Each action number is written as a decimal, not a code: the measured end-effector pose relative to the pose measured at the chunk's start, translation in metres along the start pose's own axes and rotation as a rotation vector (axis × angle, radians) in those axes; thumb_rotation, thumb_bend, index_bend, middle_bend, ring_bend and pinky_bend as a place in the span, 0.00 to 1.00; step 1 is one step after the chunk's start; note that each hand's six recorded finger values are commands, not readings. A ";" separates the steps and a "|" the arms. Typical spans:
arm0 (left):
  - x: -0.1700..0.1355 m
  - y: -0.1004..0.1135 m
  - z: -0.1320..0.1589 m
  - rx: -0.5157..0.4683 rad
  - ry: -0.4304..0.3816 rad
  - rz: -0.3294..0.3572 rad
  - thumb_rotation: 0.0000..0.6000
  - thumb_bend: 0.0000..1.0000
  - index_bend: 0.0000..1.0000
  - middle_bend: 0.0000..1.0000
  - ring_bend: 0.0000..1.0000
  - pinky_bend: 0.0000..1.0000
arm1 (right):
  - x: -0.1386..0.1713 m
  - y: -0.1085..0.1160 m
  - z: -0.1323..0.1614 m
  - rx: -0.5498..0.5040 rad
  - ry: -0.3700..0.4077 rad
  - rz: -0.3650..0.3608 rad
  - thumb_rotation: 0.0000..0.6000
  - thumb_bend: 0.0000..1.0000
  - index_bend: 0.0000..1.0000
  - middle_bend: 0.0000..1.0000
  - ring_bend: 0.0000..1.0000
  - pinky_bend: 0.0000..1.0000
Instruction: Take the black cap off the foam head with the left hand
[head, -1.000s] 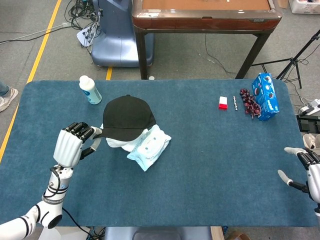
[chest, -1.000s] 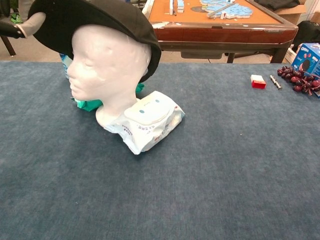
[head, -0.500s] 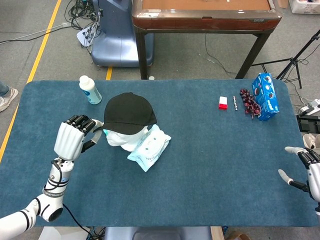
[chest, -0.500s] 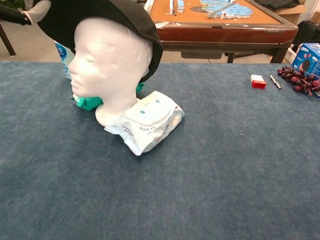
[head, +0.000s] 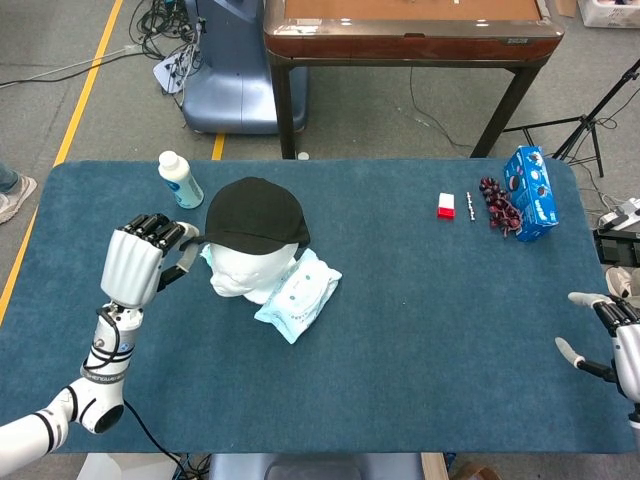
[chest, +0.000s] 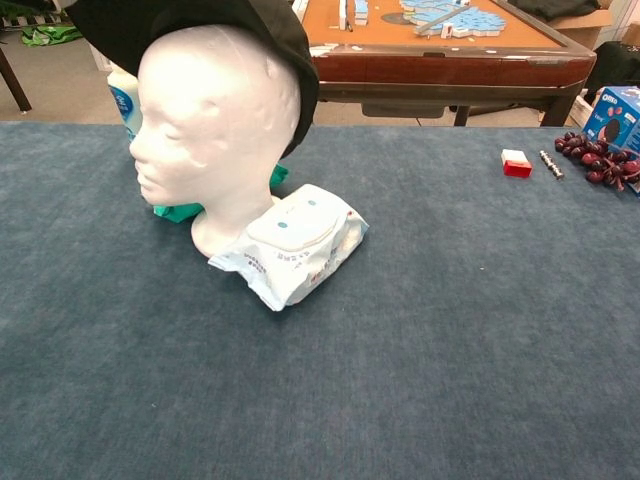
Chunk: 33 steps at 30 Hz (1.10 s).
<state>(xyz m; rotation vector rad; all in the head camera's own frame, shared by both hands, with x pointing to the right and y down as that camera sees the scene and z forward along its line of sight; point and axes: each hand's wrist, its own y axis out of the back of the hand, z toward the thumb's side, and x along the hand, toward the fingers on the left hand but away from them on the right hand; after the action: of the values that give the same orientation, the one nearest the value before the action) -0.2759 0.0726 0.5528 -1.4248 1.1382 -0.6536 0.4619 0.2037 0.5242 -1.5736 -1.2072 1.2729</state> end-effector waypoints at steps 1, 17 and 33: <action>0.001 0.000 0.000 0.002 0.000 0.000 1.00 0.50 0.60 0.71 0.54 0.63 | 0.000 0.000 0.000 0.000 0.000 0.000 1.00 0.21 0.32 0.38 0.31 0.42; 0.032 -0.016 -0.020 0.051 0.070 -0.043 1.00 0.50 0.60 0.71 0.54 0.63 | -0.001 -0.001 -0.001 -0.001 -0.002 0.004 1.00 0.21 0.32 0.38 0.31 0.42; 0.017 -0.013 -0.068 0.139 0.174 -0.072 1.00 0.50 0.60 0.71 0.54 0.63 | -0.001 -0.002 0.000 0.004 0.002 0.008 1.00 0.21 0.32 0.38 0.31 0.42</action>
<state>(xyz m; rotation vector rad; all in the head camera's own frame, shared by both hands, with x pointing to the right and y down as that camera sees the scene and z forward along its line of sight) -0.3266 0.0275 0.5755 -1.3145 1.1555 -0.9051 0.4610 0.2033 0.5264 -1.5774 -1.1977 1.2782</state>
